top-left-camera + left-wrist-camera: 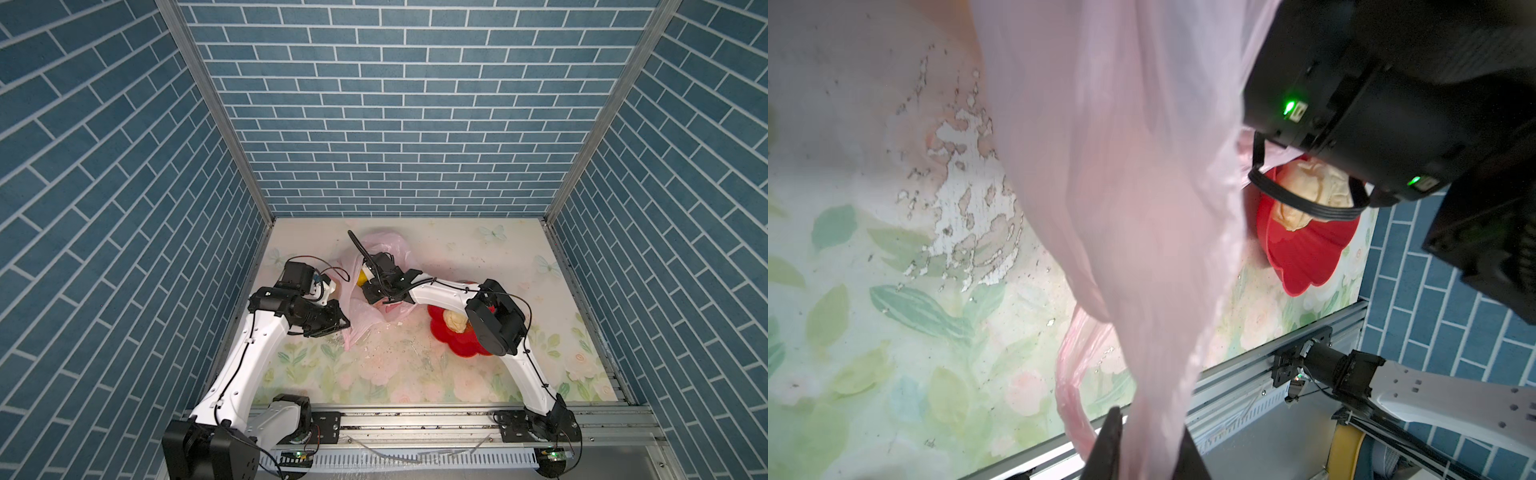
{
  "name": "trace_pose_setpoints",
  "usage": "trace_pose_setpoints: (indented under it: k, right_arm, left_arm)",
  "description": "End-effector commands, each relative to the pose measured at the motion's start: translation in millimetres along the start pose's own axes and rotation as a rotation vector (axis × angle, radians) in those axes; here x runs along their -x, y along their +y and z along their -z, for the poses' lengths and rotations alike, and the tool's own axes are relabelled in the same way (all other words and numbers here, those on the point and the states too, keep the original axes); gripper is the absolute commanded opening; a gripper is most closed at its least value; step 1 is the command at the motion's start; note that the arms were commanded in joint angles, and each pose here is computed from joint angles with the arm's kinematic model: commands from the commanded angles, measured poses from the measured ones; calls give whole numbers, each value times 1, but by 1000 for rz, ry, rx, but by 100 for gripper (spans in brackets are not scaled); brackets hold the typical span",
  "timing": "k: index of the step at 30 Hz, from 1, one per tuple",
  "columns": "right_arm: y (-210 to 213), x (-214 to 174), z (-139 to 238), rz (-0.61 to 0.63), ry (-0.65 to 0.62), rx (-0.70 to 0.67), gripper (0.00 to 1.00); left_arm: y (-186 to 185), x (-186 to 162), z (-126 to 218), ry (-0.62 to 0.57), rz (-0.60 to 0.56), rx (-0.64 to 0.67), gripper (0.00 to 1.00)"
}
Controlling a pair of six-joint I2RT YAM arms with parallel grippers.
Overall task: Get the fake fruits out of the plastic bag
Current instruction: 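Reach the right gripper down into the bag toward the yellow fruit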
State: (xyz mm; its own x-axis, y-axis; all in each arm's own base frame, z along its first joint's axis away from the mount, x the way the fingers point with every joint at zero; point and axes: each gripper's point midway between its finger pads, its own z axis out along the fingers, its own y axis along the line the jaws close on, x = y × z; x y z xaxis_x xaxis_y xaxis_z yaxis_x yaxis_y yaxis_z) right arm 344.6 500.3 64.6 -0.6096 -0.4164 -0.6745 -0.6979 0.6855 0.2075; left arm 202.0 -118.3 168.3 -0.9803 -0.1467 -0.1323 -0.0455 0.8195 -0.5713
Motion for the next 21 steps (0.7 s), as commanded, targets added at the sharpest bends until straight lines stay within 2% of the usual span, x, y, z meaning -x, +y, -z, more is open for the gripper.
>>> trace_pose_setpoints:
  k: [1, 8, 11, 16, 18, 21]
  right_arm:
    - [4, 28, 14, -74, -110, 15, 24]
    - [0, 36, 9, -164, -143, 16, 54]
    - [-7, 41, 2, -221, -152, 15, 62]
    - [-13, 50, -8, -314, -178, 28, 69]
    - [-14, 53, -11, -333, -182, 31, 71]
    - [-13, 55, -13, -342, -179, 39, 72]
  left_arm:
    - [3, -17, -1, 40, 52, -5, 20]
    - [11, -31, -9, 74, 75, 2, 20]
    - [11, -33, -10, 91, 64, -2, 20]
    - [11, -34, -13, 109, 56, -13, 20]
    - [10, -31, -15, 96, 63, -22, 28]
    - [5, -19, -14, 29, 66, -45, 46]
